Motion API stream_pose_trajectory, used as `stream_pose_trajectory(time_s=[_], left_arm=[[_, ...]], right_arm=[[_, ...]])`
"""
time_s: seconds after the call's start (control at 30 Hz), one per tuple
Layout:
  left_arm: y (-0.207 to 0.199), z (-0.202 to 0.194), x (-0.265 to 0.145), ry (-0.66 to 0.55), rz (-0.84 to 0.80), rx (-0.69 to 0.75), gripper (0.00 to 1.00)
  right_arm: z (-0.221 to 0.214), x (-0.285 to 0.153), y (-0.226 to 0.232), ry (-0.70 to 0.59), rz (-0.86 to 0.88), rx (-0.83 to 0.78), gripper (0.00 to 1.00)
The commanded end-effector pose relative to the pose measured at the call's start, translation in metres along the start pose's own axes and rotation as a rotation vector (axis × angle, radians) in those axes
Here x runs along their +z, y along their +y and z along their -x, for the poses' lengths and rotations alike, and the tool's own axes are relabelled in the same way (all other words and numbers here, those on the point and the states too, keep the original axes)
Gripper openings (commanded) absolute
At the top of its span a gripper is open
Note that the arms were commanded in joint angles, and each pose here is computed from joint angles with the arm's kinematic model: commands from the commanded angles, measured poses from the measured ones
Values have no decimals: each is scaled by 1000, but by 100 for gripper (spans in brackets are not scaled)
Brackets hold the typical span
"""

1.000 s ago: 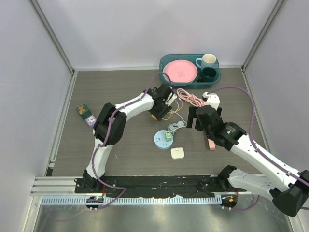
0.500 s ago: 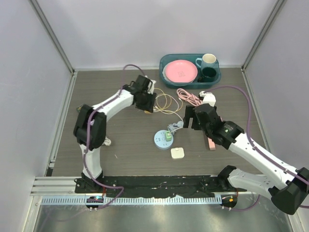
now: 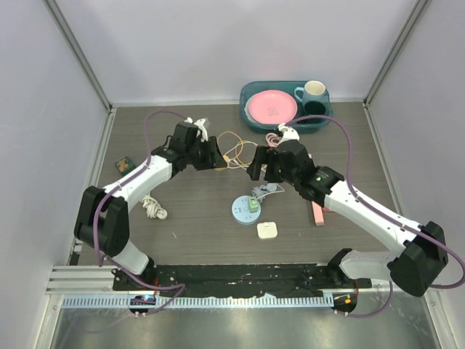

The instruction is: Insert the plug

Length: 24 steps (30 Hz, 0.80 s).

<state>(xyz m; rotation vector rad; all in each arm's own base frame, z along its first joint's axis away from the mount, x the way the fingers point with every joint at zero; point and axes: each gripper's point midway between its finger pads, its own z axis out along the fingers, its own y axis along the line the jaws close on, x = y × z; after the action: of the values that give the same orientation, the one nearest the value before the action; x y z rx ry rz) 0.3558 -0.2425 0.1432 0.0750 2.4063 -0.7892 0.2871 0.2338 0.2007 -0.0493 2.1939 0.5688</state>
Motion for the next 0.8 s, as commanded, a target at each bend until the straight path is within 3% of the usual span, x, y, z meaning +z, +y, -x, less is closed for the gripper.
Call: stream_pose_trajectory(time_s=[0.0,0.3,0.63,0.77], left_arm=[[-33,19,-20,-126,-151,-13,22],[-49,14,-38,-229,-250,-2,24],[-65,7,-41,-265,-294,30,25],[-71,7,-42,-285,-300,53,25]], right_arm=[[39,4,43,-83,139,149,86],[41,37,71,-48,220,303,85],[39,59,86,-10,259,339,84],[33,66,81,1,236,347,77]])
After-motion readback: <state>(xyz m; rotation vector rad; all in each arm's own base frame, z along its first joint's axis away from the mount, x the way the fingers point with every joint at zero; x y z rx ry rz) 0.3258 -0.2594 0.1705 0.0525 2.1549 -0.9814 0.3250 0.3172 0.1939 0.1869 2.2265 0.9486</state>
